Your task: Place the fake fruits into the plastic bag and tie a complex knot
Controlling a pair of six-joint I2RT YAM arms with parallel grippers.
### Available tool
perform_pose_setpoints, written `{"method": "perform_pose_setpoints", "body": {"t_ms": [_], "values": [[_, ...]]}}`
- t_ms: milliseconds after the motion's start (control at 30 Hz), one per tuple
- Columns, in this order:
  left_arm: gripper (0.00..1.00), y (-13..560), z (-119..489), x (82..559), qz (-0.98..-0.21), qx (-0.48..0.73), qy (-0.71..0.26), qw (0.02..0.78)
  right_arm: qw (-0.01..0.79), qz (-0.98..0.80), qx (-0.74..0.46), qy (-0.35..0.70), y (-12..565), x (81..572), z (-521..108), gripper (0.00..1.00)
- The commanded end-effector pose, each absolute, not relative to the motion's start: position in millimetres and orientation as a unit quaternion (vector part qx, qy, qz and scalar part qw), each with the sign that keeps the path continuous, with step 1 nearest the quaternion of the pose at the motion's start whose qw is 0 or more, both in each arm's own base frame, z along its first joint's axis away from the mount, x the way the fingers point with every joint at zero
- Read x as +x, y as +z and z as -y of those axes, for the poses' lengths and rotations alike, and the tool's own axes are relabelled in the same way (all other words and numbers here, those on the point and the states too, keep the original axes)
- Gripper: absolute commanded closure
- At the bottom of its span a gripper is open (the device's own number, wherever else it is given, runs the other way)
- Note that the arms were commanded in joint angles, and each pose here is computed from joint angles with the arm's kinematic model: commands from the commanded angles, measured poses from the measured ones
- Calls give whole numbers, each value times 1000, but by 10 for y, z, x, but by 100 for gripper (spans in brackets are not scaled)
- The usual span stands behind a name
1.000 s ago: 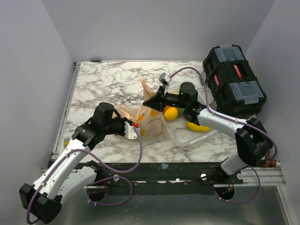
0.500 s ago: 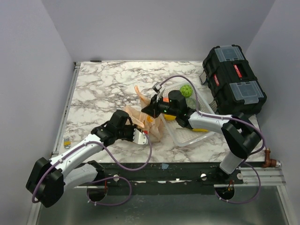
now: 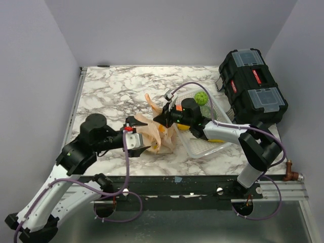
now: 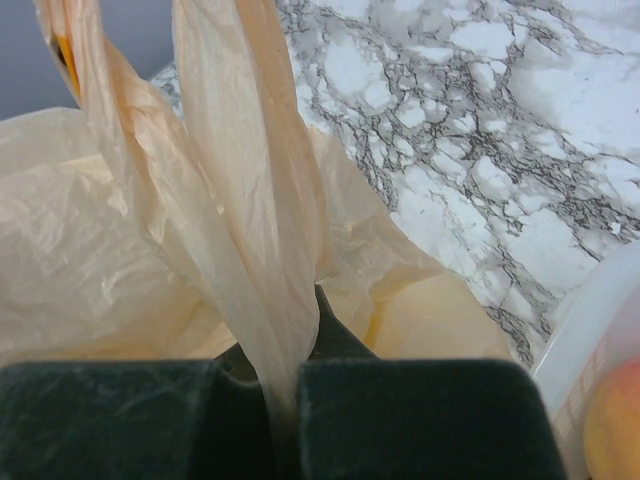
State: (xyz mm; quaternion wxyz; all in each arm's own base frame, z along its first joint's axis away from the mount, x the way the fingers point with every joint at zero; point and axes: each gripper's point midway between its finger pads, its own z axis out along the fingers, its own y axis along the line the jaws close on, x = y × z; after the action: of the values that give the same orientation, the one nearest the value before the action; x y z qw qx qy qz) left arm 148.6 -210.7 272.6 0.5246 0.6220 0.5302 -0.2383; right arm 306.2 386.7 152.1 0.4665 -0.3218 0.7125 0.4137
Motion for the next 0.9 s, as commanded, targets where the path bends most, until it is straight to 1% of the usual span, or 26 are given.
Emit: {"method": "perform_pose_setpoints", "body": {"t_ms": [0, 33, 100, 133, 167, 200, 267, 300, 400, 533, 633, 733, 867], "values": [[17, 3005, 1956, 1492, -624, 502, -287, 526, 475, -687, -344, 429, 1730, 2969, -3884, 99], [15, 3052, 1881, 1633, -636, 480, -266, 542, 472, -687, -346, 431, 1727, 2954, -3888, 99], [12, 3018, 1805, 1801, -652, 476, -237, 540, 468, -685, -349, 435, 1745, 2937, -3897, 99], [9, 2968, 1819, 1785, -648, 498, -237, 526, 466, -684, -352, 438, 1755, 2930, -3906, 99], [2, 2916, 1841, 1730, -627, 539, -235, 511, 463, -683, -354, 440, 1765, 2918, -3917, 99], [2, 2848, 1854, 1637, -604, 579, -238, 492, 464, -681, -355, 442, 1781, 2917, -3924, 99], [2, 2776, 1827, 1605, -561, 638, -210, 484, 464, -679, -356, 443, 1800, 2921, -3932, 99], [1, 2767, 1808, 1630, -541, 658, -190, 487, 463, -678, -359, 444, 1810, 2916, -3942, 99], [1, 2605, 1686, 1597, -467, 746, -128, 458, 463, -673, -365, 447, 1834, 2908, -3953, 99], [1, 2414, 1530, 1542, -399, 818, -80, 406, 455, -668, -375, 454, 1847, 2880, -3989, 99], [1, 2394, 1548, 1656, -394, 819, -60, 413, 451, -665, -382, 456, 1862, 2865, -4001, 95], [1, 2305, 1584, 1770, -390, 816, -43, 425, 452, -664, -385, 456, 1872, 2856, -3990, 95], [2, 2211, 1701, 1994, -370, 804, 7, 465, 444, -661, -393, 460, 1856, 2814, -3993, 96]]}}
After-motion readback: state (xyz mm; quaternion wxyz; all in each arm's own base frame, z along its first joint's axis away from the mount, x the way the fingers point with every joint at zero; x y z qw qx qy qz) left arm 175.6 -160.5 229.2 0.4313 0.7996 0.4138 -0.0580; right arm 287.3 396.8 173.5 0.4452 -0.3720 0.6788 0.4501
